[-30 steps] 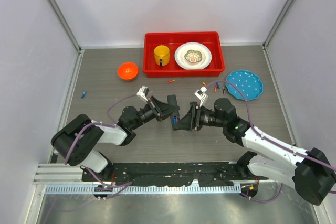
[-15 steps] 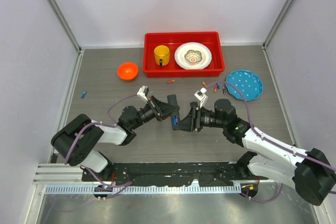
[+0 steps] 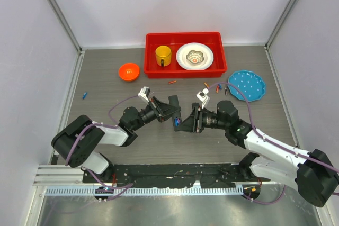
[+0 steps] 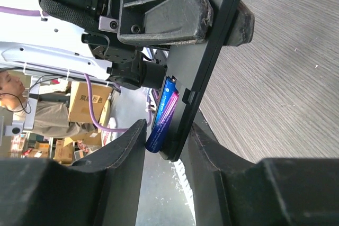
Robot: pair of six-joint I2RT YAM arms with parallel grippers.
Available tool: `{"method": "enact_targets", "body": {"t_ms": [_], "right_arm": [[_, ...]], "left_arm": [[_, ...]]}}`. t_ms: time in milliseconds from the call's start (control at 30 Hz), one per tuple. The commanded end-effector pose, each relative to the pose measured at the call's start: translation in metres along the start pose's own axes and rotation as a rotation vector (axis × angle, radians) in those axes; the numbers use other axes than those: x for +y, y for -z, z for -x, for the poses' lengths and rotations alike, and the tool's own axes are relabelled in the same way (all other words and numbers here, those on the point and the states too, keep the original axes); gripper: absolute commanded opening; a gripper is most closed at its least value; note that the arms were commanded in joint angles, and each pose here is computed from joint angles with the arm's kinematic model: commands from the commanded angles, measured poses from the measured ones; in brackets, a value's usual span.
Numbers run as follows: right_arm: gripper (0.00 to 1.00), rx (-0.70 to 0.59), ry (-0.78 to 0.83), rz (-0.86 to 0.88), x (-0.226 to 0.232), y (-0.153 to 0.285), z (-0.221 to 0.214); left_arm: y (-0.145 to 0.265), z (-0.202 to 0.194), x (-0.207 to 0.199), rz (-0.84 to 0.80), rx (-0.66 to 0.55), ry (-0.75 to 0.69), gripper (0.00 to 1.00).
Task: Load the batteries into the remote control
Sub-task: Load the battery into the remote control.
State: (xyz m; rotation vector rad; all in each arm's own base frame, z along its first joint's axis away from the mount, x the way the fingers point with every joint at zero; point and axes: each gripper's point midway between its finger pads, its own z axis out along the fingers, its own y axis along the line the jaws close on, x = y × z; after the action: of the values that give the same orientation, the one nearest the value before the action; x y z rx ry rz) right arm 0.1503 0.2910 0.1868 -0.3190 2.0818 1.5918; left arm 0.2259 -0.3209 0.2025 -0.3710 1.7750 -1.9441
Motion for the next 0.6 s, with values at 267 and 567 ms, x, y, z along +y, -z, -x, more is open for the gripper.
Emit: {"method": "enact_targets", "body": {"t_ms": [267, 567], "right_arm": [[0.36, -0.082, -0.023, 0.036, 0.005, -0.007, 0.020], [0.28, -0.107, -0.044, 0.045, 0.004, -0.010, 0.025]], "left_arm": [[0.006, -0.001, -0.070, -0.275, 0.002, -0.091, 0.00], [0.008, -0.002, -0.069, -0.273, 0.003, -0.093, 0.00]]}}
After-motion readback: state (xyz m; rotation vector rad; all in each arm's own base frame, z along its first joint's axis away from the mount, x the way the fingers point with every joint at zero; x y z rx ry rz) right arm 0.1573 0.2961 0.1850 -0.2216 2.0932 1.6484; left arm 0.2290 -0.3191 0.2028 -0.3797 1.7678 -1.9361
